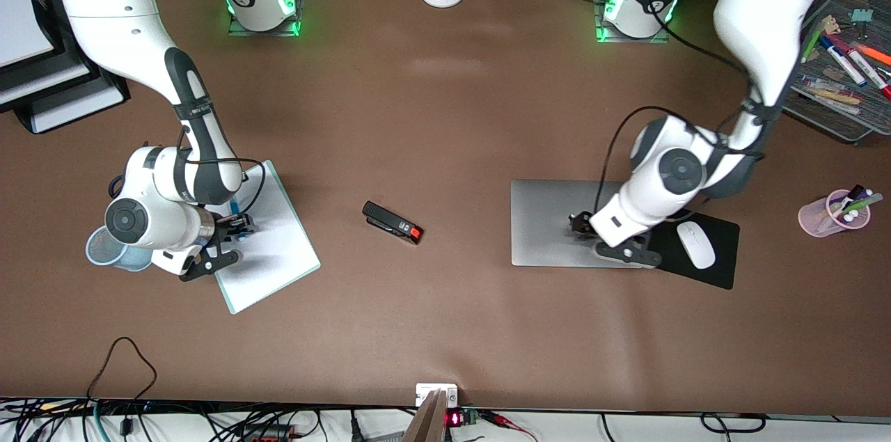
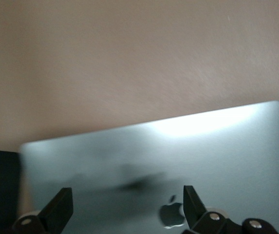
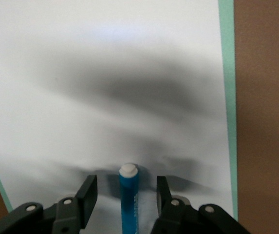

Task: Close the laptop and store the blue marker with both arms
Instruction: 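Push the laptop lid down shut with the left gripper, then lift the blue marker with the right gripper while the left gripper withdraws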

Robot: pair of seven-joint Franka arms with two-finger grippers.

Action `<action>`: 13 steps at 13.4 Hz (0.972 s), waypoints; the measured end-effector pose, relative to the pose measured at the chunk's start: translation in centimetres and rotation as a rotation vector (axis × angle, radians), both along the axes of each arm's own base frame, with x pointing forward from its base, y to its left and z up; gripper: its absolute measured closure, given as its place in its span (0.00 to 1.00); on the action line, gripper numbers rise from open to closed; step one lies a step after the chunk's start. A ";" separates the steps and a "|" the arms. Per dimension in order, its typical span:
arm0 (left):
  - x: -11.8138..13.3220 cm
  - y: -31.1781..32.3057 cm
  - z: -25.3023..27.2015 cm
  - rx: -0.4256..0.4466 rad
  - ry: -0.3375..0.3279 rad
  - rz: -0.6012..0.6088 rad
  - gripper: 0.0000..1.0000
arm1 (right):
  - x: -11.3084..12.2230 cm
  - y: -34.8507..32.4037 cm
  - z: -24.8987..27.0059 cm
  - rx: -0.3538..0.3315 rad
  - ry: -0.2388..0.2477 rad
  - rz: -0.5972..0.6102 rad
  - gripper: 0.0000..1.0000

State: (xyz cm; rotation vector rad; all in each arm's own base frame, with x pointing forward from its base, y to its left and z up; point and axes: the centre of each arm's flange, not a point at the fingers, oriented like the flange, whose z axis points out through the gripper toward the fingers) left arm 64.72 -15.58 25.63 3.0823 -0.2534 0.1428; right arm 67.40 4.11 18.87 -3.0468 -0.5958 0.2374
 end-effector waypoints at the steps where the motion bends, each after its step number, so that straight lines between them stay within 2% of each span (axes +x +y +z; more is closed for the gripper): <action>1: 0.4 1.2 1.6 0.013 -0.012 -0.004 0.00 | 0.0 0.0 0.0 -0.006 0.000 0.006 0.47; 4: 1.2 4.1 7.1 0.055 -0.040 0.000 0.00 | 0.0 -0.1 0.0 -0.011 0.000 0.010 0.50; 6: 1.3 4.8 11.0 0.085 -0.044 0.012 0.00 | 0.0 -0.2 0.0 -0.014 -0.001 0.013 0.57; 7: 1.3 5.0 13.0 0.101 -0.039 0.017 0.00 | 0.0 -0.2 0.0 -0.022 -0.001 0.020 0.58; 13: -0.5 7.5 24.0 0.198 0.053 0.005 0.00 | 0.0 -0.3 0.0 -0.037 0.000 0.035 0.61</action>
